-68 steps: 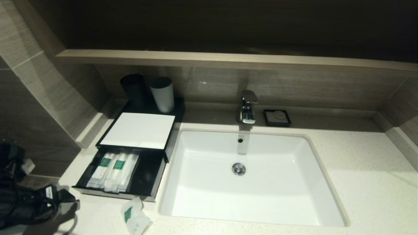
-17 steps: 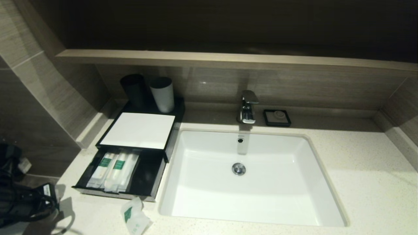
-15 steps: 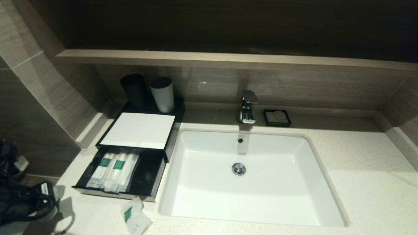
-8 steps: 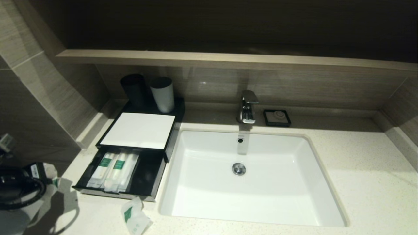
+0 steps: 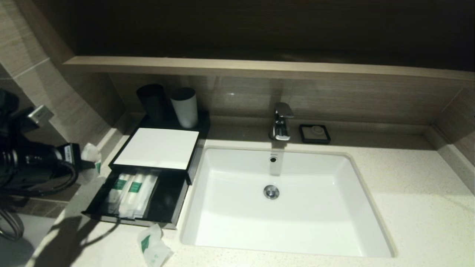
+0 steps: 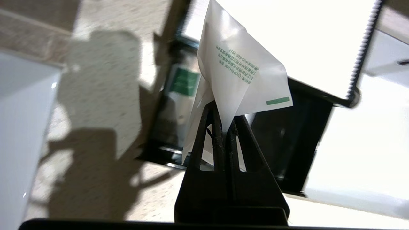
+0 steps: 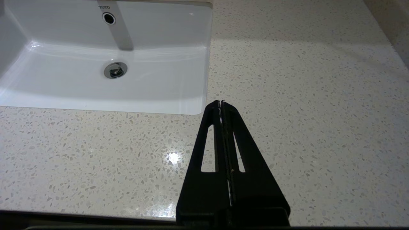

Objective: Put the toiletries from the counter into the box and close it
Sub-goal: Place the bathroom toiletry into the drawer

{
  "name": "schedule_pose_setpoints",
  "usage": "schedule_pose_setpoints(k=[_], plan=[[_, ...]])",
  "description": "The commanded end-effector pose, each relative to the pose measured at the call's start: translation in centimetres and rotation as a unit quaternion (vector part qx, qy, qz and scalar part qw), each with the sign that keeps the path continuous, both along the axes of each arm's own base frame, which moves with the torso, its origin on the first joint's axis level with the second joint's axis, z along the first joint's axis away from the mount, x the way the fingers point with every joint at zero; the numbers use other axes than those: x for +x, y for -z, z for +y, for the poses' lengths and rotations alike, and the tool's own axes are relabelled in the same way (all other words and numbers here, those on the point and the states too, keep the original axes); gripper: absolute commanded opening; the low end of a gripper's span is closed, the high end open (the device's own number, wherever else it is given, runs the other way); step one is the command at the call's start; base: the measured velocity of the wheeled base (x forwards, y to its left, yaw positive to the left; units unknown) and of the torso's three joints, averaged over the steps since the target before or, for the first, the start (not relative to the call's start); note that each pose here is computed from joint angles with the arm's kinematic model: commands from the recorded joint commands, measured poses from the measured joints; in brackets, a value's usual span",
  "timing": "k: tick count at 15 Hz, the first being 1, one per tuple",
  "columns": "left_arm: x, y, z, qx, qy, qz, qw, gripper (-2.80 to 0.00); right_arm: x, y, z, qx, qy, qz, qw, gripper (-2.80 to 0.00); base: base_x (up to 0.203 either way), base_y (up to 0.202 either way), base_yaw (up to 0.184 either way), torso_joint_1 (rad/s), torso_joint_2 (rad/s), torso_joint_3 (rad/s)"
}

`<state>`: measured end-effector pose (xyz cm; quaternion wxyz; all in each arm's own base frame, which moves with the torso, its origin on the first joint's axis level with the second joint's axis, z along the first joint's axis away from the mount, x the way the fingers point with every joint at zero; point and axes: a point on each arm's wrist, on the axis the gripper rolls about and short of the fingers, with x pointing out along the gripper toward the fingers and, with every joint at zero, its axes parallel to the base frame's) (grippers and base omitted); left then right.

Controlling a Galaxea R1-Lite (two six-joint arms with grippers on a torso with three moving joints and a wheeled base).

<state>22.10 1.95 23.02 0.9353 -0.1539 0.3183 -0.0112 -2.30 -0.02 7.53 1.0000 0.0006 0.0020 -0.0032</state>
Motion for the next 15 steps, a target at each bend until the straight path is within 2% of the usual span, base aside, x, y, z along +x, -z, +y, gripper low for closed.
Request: schedule_pose_setpoints(k=[1, 5, 8, 11, 15], plan=[[1.7, -0.4, -2.5, 0.003, 0.047, 0.004, 0.9989, -2.80, 0.0, 0.0, 0.0, 0.000, 0.000, 0.000, 1.000, -2.80, 0.000, 0.000, 0.000, 0.000, 0.00, 0.000], [4.3, 1.0, -6.8, 0.049, 0.074, 0.033, 0.9955, -2.80, 0.0, 0.0, 0.0, 0.000, 0.000, 0.000, 1.000, -2.80, 0.000, 0.000, 0.000, 0.000, 0.00, 0.000], [4.9, 1.4, -8.9, 0.051, 0.094, 0.043, 0.9934, -2.80, 0.0, 0.0, 0.0, 0.000, 0.000, 0.000, 1.000, -2.80, 0.000, 0.000, 0.000, 0.000, 0.00, 0.000], [4.2, 1.9, -9.8, 0.052, 0.111, 0.053, 0.9911, -2.80, 0.0, 0.0, 0.0, 0.000, 0.000, 0.000, 1.000, -2.80, 0.000, 0.000, 0.000, 0.000, 0.00, 0.000], [3.1, 2.5, -10.3, 0.071, 0.109, 0.068, 0.9893, -2.80, 0.0, 0.0, 0.0, 0.000, 0.000, 0.000, 1.000, -2.80, 0.000, 0.000, 0.000, 0.000, 0.00, 0.000]])
